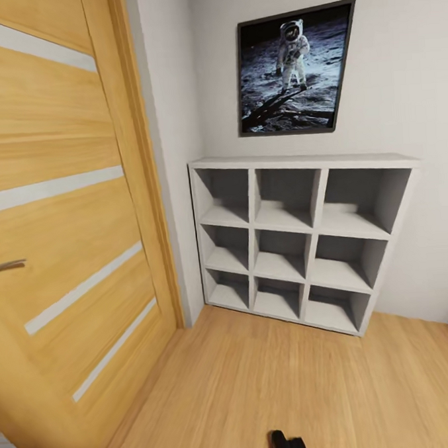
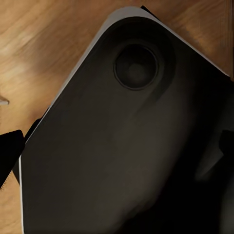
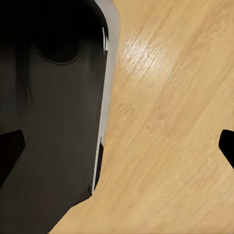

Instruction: Attach the digital camera to the camera tripod in the bedroom.

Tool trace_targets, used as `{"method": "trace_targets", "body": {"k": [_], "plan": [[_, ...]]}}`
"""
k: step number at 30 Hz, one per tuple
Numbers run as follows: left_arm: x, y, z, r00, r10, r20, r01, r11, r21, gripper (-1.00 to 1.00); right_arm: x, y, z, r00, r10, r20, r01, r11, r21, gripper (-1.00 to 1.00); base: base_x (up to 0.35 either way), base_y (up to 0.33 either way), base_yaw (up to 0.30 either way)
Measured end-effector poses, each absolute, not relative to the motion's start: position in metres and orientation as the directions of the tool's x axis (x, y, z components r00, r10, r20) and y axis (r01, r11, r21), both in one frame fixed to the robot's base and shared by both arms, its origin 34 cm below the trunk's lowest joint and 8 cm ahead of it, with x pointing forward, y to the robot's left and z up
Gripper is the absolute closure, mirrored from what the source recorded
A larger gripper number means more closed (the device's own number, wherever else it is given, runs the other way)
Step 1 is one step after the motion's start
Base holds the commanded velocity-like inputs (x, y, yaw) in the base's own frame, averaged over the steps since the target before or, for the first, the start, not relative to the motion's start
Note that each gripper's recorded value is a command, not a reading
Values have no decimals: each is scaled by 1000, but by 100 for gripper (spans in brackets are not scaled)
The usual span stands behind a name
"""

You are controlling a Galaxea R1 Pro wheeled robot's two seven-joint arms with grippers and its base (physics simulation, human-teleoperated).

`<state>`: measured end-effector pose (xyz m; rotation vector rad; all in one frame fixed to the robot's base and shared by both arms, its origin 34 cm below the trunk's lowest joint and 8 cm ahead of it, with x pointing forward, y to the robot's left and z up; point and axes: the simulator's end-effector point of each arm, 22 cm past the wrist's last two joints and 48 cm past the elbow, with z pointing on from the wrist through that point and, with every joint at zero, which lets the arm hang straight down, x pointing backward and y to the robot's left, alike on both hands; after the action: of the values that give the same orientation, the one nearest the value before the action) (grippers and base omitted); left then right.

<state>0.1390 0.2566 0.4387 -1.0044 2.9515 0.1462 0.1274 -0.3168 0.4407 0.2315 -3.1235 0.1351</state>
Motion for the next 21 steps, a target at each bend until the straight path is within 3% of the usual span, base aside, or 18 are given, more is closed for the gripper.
{"method": "trace_targets", "body": {"k": [21], "plan": [[140, 241, 439, -789, -613, -42, -615, 786, 66, -100, 139, -330, 442, -989, -143, -38, -139, 986, -95, -100, 0, 0, -297]]}}
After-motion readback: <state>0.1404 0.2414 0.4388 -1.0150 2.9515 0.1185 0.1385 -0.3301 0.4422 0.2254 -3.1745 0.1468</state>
